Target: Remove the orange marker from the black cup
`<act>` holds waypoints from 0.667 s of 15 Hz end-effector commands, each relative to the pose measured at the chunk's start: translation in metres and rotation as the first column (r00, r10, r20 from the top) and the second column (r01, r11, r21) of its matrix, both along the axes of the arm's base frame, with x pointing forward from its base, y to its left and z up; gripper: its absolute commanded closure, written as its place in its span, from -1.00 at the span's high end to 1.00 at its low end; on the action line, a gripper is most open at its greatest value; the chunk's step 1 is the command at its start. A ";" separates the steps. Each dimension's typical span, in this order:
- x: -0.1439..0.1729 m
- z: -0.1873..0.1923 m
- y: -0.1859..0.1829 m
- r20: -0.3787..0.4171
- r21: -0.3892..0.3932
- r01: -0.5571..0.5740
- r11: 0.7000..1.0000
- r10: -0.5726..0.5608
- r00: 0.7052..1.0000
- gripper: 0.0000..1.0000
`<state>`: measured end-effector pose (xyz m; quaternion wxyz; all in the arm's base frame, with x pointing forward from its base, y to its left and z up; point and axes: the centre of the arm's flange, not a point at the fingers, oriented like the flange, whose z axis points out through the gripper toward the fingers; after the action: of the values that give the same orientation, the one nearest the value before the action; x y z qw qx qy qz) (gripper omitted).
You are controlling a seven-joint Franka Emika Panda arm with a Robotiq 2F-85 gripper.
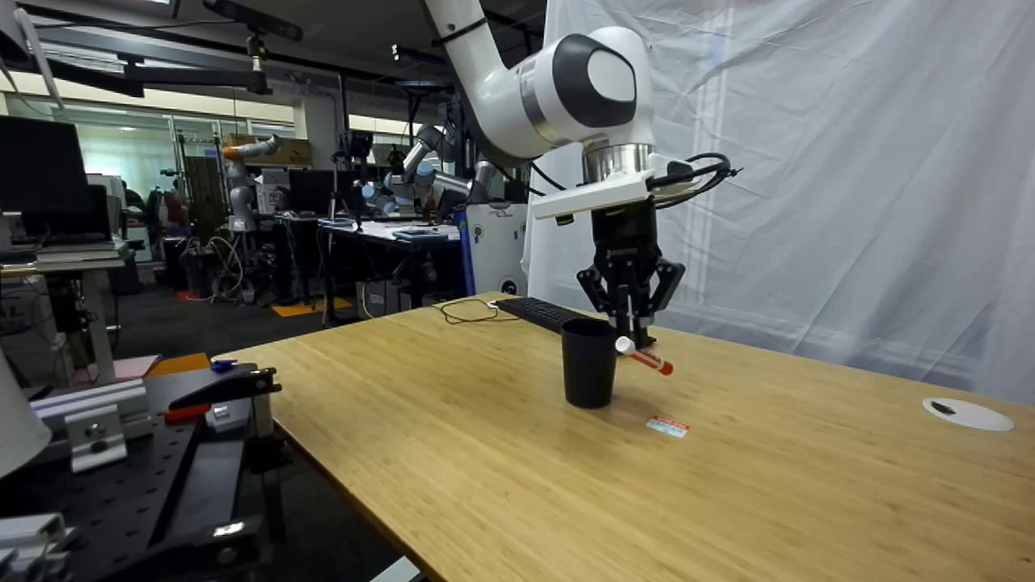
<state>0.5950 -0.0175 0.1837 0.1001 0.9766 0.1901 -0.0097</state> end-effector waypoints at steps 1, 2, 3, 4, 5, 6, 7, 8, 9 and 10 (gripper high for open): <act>-0.006 -0.012 0.000 0.070 0.024 0.065 0.998 -0.066 0.995 -0.90; -0.006 -0.017 0.000 0.080 0.030 0.076 0.997 -0.078 0.994 -0.90; -0.007 -0.022 0.001 0.088 0.036 0.087 0.996 -0.090 0.992 -0.90; -0.007 -0.025 0.001 0.096 0.040 0.097 0.995 -0.100 0.990 -0.90; -0.007 -0.028 0.002 0.102 0.044 0.104 0.994 -0.108 0.989 -0.90; -0.007 -0.030 0.003 0.108 0.046 0.110 0.993 -0.114 0.988 -0.90; -0.007 -0.031 0.003 0.114 0.050 0.115 0.992 -0.120 0.986 -0.90; -0.007 -0.033 0.003 0.119 0.051 0.119 0.992 -0.124 0.985 -0.90; -0.007 -0.033 0.004 0.122 0.052 0.121 0.991 -0.127 0.984 -0.90; -0.007 -0.034 0.004 0.126 0.053 0.124 0.991 -0.130 0.984 -0.90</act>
<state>0.5906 -0.0142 0.1483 0.0900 0.9864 0.1332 0.0352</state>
